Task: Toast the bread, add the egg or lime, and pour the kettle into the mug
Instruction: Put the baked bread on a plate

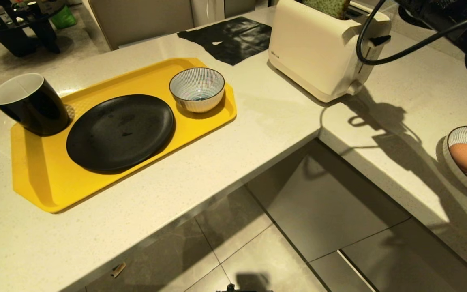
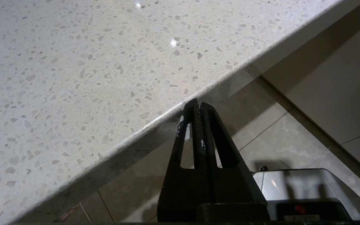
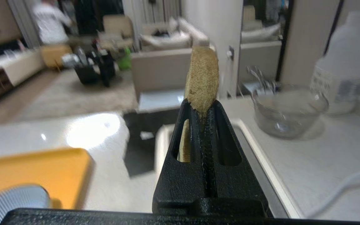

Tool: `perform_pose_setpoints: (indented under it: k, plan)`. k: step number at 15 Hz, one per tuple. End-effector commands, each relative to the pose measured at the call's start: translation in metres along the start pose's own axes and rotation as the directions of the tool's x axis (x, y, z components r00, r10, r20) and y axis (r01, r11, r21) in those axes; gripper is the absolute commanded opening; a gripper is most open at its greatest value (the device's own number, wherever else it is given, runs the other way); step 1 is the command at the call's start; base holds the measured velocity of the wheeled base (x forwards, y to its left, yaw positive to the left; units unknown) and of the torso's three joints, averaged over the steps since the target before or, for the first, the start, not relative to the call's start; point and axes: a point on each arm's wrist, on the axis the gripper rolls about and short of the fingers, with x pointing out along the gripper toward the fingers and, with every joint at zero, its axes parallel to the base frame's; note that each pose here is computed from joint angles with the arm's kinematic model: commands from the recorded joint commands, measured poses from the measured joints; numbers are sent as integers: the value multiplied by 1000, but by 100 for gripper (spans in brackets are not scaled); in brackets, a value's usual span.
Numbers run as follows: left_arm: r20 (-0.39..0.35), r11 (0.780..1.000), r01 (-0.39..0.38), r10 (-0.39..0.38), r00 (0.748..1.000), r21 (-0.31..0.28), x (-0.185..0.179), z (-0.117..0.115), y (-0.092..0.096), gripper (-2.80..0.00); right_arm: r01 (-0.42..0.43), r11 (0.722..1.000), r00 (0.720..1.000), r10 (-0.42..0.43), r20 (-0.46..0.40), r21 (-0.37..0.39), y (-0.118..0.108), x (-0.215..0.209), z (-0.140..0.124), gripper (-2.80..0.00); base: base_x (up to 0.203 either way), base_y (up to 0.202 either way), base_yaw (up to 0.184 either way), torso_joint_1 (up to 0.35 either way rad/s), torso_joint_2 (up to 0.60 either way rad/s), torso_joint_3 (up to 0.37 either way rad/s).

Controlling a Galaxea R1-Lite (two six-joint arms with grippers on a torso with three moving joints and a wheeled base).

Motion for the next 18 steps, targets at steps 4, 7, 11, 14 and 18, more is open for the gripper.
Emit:
perform_pose_setpoints:
  k: [4,7,11,14,18]
  plan:
    - [-1,1000,-1,1,1000,2,0,0,0,-280,-8,1000,993,7,114,6,6,-9,33,-280,0,0,0,0,0,0]
    - [0,1000,-1,1,1000,3,0,0,0,-280,-9,1000,988,8,153,12,10,-26,69,-280,0,0,0,0,0,0]
    - [-1,1000,0,0,1000,8,0,0,0,-280,1,999,998,-3,63,32,17,-68,99,-280,0,0,0,0,0,0]
    - [0,1000,2,-2,1000,8,0,0,0,-280,18,999,998,-16,-62,40,22,-104,99,-280,0,0,0,0,0,0]
    - [1,1000,-1,1,1000,0,0,0,0,-280,75,997,978,-69,-196,26,19,-143,104,-280,0,0,0,0,0,0]
